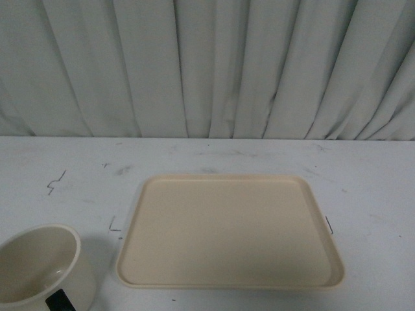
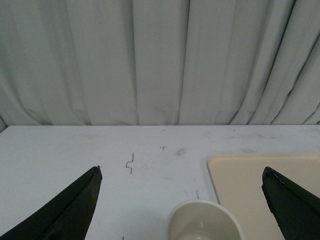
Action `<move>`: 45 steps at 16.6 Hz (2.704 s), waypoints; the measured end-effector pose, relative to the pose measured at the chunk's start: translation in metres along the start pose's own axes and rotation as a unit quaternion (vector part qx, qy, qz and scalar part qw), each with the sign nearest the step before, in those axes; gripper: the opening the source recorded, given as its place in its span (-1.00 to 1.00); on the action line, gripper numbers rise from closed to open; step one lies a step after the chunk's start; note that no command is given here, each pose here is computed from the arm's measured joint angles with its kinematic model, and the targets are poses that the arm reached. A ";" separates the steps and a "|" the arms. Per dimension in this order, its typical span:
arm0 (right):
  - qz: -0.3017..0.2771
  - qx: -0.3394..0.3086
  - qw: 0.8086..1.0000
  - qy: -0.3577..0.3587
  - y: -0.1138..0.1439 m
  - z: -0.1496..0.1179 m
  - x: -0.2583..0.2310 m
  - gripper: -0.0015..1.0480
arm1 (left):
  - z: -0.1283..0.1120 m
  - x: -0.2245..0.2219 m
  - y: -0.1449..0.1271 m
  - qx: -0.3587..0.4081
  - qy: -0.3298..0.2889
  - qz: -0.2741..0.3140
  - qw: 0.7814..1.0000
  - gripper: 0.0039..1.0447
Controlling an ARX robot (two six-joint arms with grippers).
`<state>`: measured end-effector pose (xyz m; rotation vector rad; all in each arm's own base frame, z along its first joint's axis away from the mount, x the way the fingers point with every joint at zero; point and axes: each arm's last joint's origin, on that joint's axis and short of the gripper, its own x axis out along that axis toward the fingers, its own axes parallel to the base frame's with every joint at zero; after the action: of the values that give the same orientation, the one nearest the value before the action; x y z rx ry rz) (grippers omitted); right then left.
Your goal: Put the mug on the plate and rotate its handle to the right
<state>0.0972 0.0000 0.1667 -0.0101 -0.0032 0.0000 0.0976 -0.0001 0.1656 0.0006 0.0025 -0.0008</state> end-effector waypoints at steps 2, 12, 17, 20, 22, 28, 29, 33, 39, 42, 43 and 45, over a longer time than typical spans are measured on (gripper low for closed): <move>0.000 0.000 1.000 0.000 0.000 0.000 0.000 0.88 | 0.000 0.000 0.000 0.000 0.000 0.000 1.000 0.88; 0.000 0.000 1.000 0.000 0.000 0.000 0.000 0.88 | 0.000 0.000 0.000 0.000 0.000 0.000 1.000 0.88; 0.000 0.000 1.000 0.000 0.000 0.000 0.000 0.88 | 0.000 0.000 0.000 0.000 0.000 0.000 1.000 0.88; 0.000 0.000 1.000 0.000 0.000 0.000 0.000 0.88 | 0.000 0.000 0.000 0.000 0.000 0.000 1.000 0.88; 0.000 0.000 1.000 0.000 0.000 0.000 0.000 0.88 | 0.000 0.000 0.000 0.000 0.001 0.000 1.000 0.88; 0.000 0.001 1.000 0.000 0.000 0.000 0.000 0.88 | 0.022 0.039 -0.012 0.081 0.313 0.187 0.928 0.88; 0.000 0.001 1.000 0.000 0.000 0.000 0.000 0.88 | 0.026 0.052 -0.013 0.063 0.341 0.166 0.923 0.88; 0.000 0.001 1.000 0.000 0.000 0.000 0.000 0.88 | 0.023 0.110 -0.006 -0.026 0.438 0.076 0.895 0.88; 0.000 0.001 1.000 0.000 0.000 0.000 0.000 0.88 | -0.024 0.146 0.019 -0.048 0.528 0.047 0.847 0.88; 0.000 0.001 1.000 0.000 0.000 0.000 0.000 0.88 | -0.034 0.156 0.020 -0.043 0.531 0.040 0.845 0.88; 0.000 0.001 1.000 0.000 0.000 0.000 0.000 0.88 | -0.037 0.158 0.021 -0.037 0.536 0.043 0.843 0.81; 0.000 0.001 1.000 0.000 0.000 0.000 0.000 0.88 | -0.043 0.159 0.021 -0.031 0.544 0.044 0.837 0.39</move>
<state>0.0973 0.0000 0.1668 -0.0082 -0.0036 0.0000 0.2569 0.0209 0.1222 -0.0639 1.1540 0.0920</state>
